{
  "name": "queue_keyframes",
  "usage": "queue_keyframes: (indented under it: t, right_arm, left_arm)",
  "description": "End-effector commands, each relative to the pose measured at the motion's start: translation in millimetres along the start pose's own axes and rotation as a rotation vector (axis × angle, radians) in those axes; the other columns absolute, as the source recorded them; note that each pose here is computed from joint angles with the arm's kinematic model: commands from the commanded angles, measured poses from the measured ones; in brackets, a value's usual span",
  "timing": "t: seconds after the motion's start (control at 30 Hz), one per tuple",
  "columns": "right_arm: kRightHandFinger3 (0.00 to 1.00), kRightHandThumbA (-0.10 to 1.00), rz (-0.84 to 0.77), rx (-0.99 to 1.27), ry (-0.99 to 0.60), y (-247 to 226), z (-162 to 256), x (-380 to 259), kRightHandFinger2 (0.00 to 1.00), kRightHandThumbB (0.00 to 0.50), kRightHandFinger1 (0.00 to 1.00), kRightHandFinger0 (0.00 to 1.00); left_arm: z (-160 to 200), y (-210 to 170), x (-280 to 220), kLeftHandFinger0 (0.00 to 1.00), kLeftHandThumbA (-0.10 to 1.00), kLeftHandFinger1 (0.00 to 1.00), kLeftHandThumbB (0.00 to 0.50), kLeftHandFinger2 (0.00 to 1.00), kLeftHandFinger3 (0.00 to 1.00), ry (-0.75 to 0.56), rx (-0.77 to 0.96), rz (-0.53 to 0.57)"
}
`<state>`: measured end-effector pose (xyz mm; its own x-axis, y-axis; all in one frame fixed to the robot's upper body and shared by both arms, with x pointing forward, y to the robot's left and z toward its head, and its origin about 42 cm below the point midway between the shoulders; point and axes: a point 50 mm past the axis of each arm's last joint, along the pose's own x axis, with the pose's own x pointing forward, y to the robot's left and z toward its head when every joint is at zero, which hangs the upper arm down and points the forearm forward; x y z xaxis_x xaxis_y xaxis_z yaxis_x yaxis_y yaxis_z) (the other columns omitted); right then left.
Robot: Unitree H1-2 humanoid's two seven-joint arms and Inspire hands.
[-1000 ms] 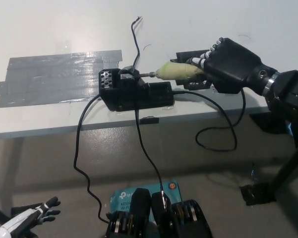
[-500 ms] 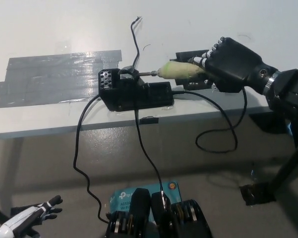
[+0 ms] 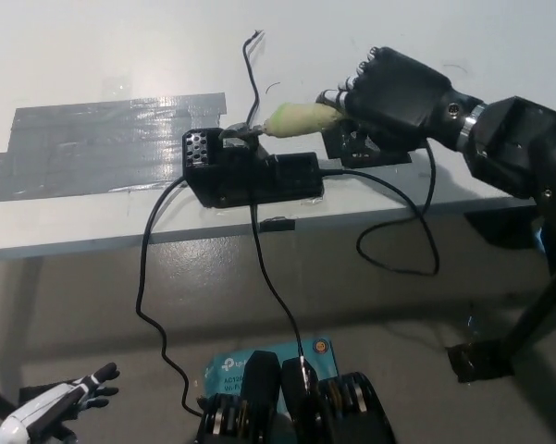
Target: The robot uses its right hand to grab and lift the soldering gun kept on the middle of the table and puts it in its base
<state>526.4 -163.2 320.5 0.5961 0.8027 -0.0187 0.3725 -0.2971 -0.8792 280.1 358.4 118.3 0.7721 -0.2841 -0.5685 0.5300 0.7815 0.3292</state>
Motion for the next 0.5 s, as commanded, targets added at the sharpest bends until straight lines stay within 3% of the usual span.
queue_keyframes:
  t: [0.0, 0.03, 0.07, 0.17, 0.23, 0.37, 0.4, 0.43, 0.47]
  right_arm:
    - [0.39, -0.1, -0.055, -0.092, -0.034, -28.7, -16.0, 6.2, 0.1, 0.325, 0.0, 0.0]
    - [0.4, -0.1, -0.043, -0.105, -0.039, -28.1, -17.1, 4.5, 0.09, 0.325, 0.0, 0.0]
    - [0.41, -0.07, -0.038, -0.101, -0.039, -24.1, -18.6, 4.5, 0.0, 0.288, 0.0, 0.0]
    - [0.44, -0.04, -0.015, -0.137, -0.051, -18.4, -21.2, -0.4, 0.0, 0.298, 0.0, 0.0]
    - [0.53, 0.02, 0.038, -0.128, -0.029, -10.5, -25.6, -2.9, 0.0, 0.27, 0.0, 0.0]
    - [0.47, -0.01, 0.026, -0.135, -0.032, -3.7, -29.4, -5.3, 0.0, 0.287, 0.0, 0.0]
    - [0.49, 0.05, 0.031, -0.147, -0.031, -3.7, -31.1, -7.0, 0.0, 0.285, 0.0, 0.0]
    - [0.48, 0.06, 0.038, -0.14, -0.029, -4.0, -31.9, -7.4, 0.0, 0.254, 0.0, 0.0]
    - [0.54, 0.09, 0.057, -0.159, -0.035, -6.2, -32.3, -4.9, 0.03, 0.23, 0.0, 0.0]
  left_arm:
    - [17.1, 7.8, -3.6, 1.0, 1.0, 1.0, 0.265, 1.0, 1.0, -0.03, 0.054, -0.004]
    - [19.1, 7.2, -2.9, 1.0, 1.0, 1.0, 0.265, 1.0, 1.0, -0.032, 0.057, -0.005]
    - [19.7, 6.9, -2.6, 1.0, 1.0, 1.0, 0.271, 1.0, 1.0, -0.029, 0.06, -0.009]
    - [22.2, 5.0, 1.0, 1.0, 1.0, 1.0, 0.285, 1.0, 1.0, -0.02, 0.071, -0.015]
    - [25.2, 4.3, 3.9, 1.0, 1.0, 1.0, 0.272, 1.0, 1.0, -0.02, 0.084, -0.018]
    - [27.2, 3.6, 5.3, 1.0, 1.0, 1.0, 0.278, 1.0, 1.0, -0.027, 0.082, -0.019]
    - [29.1, 2.7, 5.9, 1.0, 1.0, 1.0, 0.291, 1.0, 1.0, -0.029, 0.093, -0.021]
    - [29.7, 2.4, 6.7, 1.0, 1.0, 1.0, 0.295, 1.0, 1.0, -0.028, 0.1, -0.02]
    - [31.3, 1.5, 6.3, 1.0, 1.0, 1.0, 0.281, 1.0, 1.0, -0.031, 0.11, -0.023]
